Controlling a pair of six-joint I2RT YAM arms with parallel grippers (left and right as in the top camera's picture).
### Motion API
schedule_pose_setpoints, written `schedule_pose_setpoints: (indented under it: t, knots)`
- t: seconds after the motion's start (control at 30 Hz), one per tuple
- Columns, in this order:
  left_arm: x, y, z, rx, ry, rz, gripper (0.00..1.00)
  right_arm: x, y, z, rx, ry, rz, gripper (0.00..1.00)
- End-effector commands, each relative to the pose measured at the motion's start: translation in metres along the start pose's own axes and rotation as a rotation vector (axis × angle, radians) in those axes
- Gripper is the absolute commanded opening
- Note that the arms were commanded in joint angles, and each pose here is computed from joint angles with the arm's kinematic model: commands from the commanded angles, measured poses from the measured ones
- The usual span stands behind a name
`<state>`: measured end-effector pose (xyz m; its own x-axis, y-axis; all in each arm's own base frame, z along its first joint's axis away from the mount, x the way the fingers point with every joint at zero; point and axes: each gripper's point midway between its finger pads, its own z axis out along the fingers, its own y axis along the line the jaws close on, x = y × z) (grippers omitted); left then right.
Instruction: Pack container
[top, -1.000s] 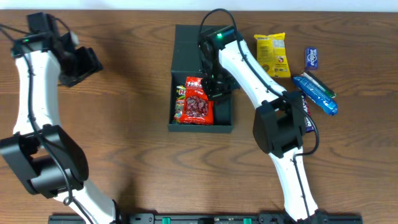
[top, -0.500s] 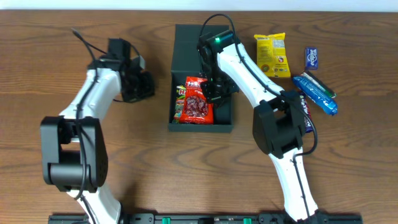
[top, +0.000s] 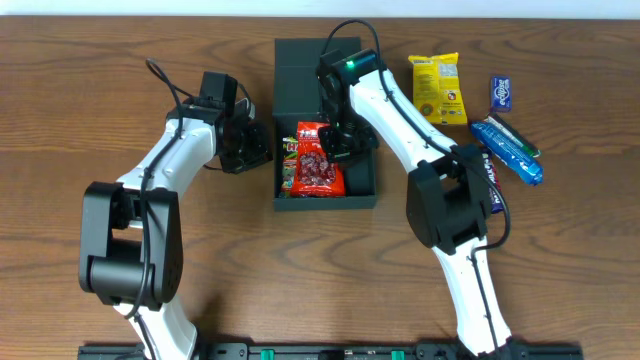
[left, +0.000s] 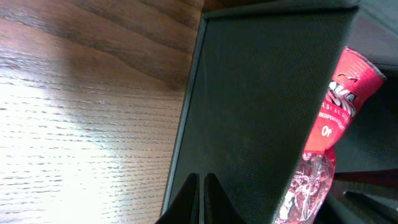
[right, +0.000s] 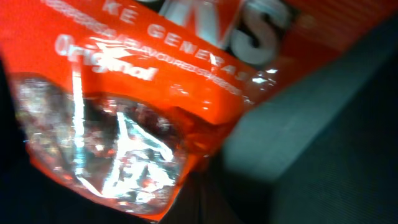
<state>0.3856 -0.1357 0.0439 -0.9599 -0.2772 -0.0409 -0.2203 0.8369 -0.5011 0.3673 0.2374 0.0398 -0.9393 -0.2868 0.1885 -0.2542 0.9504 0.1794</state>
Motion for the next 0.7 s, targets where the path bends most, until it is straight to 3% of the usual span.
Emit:
schedule_pose_setpoints:
  t: [0.0, 0.3, 0.53, 0.67]
  knots:
    - [0.003, 0.001, 0.007, 0.008, 0.022, -0.018, 0.06, 0.007, 0.030, 0.008, -0.105, 0.030, -0.048, 0.02]
    - [0.003, 0.003, 0.008, 0.003, 0.024, -0.019, 0.06, 0.015, 0.059, 0.009, -0.187, 0.044, -0.141, 0.01]
    - [0.002, 0.005, 0.009, 0.001, 0.022, -0.023, 0.06, 0.004, 0.032, -0.009, -0.070, -0.011, -0.099, 0.01]
    - [0.001, 0.005, 0.009, 0.001, 0.017, -0.021, 0.06, -0.007, 0.002, -0.033, 0.020, -0.098, 0.044, 0.01]
